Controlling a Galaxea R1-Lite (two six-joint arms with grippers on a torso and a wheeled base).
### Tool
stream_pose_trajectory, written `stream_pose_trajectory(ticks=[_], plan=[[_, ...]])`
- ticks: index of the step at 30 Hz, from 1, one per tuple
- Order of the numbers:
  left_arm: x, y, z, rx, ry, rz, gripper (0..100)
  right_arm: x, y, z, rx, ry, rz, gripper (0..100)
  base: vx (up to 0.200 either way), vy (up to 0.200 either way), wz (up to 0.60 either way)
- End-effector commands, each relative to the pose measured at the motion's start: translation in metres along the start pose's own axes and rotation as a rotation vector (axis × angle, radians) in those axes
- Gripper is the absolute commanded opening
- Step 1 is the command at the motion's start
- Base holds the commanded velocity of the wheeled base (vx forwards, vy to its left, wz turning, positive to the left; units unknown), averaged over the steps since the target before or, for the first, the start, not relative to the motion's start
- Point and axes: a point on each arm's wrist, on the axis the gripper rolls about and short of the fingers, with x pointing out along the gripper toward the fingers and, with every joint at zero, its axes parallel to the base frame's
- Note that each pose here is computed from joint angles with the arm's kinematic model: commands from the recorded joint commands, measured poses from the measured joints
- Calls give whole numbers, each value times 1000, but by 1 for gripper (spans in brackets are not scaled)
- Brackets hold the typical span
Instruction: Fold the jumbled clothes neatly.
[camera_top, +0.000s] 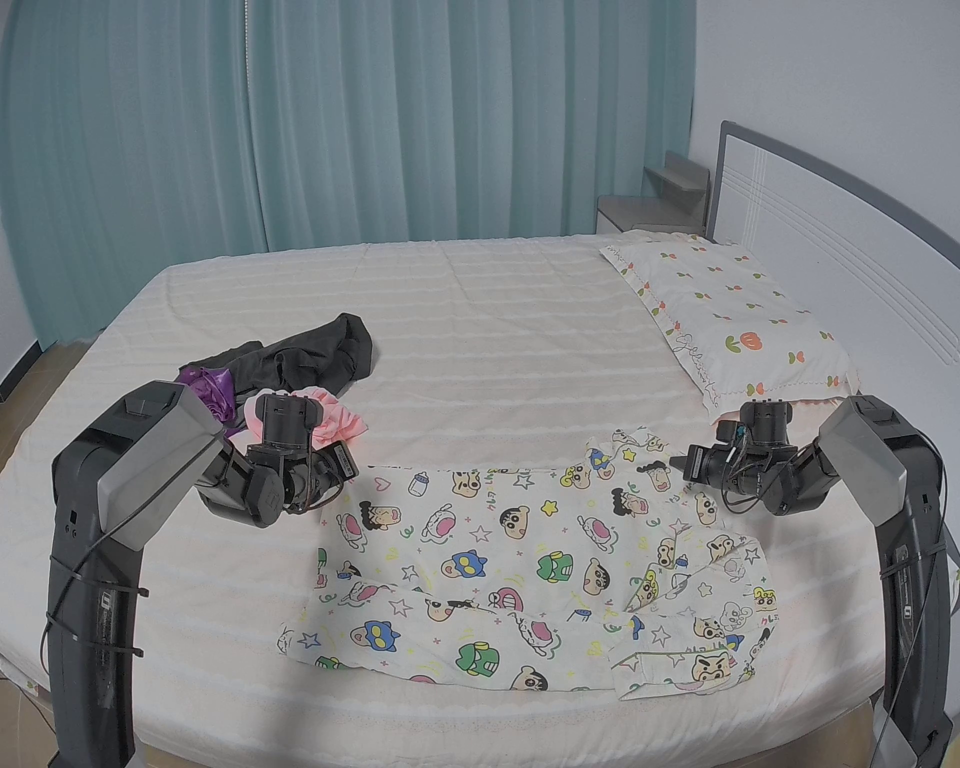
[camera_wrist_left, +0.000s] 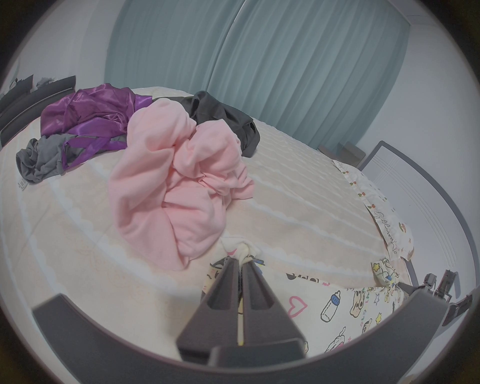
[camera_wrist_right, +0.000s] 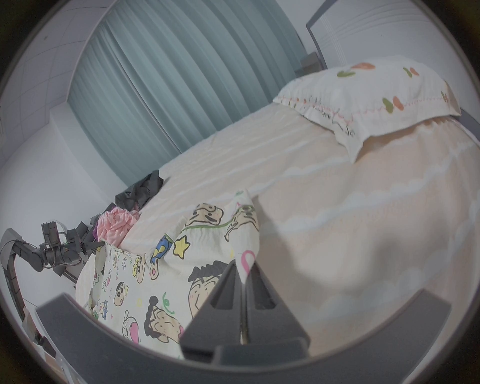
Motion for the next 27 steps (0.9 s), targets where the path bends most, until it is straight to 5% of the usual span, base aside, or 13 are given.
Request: stream_pose_trajectory(ticks=[1,17,27], plan=[[-1,-3,3,-1,-15,-6,0,-5,-3,-2,-3,-19,-1,0,0,0,0],[1,-25,29,9,-108,-17,0,-10,-1,8,-12,-52,2,0,0,0,0],[0,-31,21,22,-79,-18,0,-14,-2,7,11,-61,5,0,0,0,0]])
